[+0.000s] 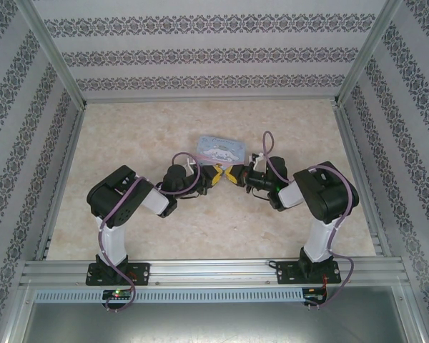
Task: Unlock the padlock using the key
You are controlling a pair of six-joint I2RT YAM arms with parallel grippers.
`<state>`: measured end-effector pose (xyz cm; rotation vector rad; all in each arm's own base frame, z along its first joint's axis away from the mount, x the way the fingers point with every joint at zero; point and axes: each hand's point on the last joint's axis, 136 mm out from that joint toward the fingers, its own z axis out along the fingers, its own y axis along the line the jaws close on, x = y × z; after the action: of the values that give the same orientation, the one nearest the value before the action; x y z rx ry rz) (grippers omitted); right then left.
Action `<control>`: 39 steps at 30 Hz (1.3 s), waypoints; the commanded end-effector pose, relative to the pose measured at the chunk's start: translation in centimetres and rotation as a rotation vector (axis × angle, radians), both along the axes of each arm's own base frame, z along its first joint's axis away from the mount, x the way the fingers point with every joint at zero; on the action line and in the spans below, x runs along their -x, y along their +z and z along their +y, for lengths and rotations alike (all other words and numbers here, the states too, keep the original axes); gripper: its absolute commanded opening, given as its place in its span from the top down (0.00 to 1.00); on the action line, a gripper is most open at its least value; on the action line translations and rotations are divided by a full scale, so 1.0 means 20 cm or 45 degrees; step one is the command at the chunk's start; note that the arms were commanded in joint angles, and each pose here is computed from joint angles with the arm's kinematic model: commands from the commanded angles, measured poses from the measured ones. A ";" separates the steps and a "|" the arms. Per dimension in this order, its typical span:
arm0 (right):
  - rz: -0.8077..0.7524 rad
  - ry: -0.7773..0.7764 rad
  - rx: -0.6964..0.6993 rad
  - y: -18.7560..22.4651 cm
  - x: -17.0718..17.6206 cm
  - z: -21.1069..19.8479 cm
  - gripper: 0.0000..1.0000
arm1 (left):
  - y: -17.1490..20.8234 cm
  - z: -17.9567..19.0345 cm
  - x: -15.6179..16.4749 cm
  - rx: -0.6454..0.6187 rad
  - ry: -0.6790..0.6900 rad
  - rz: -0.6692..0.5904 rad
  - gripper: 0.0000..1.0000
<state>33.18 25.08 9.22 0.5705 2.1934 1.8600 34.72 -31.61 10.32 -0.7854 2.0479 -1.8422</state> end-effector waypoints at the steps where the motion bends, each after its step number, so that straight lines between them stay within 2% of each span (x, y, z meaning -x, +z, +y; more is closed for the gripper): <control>1: -0.081 0.104 -0.034 0.08 0.08 0.13 1.00 | 0.34 -0.34 0.54 0.197 -0.659 -0.237 1.00; 6: -0.029 0.047 -0.051 0.06 0.10 0.16 1.00 | 0.29 -0.32 0.52 0.165 -0.613 -0.203 1.00; 9: 0.026 -0.013 -0.069 0.05 0.11 0.21 1.00 | 0.20 -0.32 0.51 0.091 -0.591 -0.141 1.00; 16: -0.009 -0.043 -0.142 0.14 0.10 0.39 1.00 | 0.16 -0.33 0.49 0.081 -0.562 -0.154 1.00; 22: -0.033 -0.098 -0.112 0.13 0.08 0.35 1.00 | 0.10 -0.31 0.46 0.040 -0.508 -0.125 1.00; 28: -0.075 -0.131 -0.055 0.15 0.06 0.28 0.75 | 0.01 -0.28 0.41 0.007 -0.423 -0.082 1.00; 39: -0.091 -0.195 0.070 0.10 0.10 0.12 0.48 | -0.01 -0.23 0.35 0.007 -0.341 -0.094 1.00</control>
<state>31.80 25.47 6.55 0.8800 2.1706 1.5548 33.97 -31.08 8.85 -0.8019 2.0286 -1.7575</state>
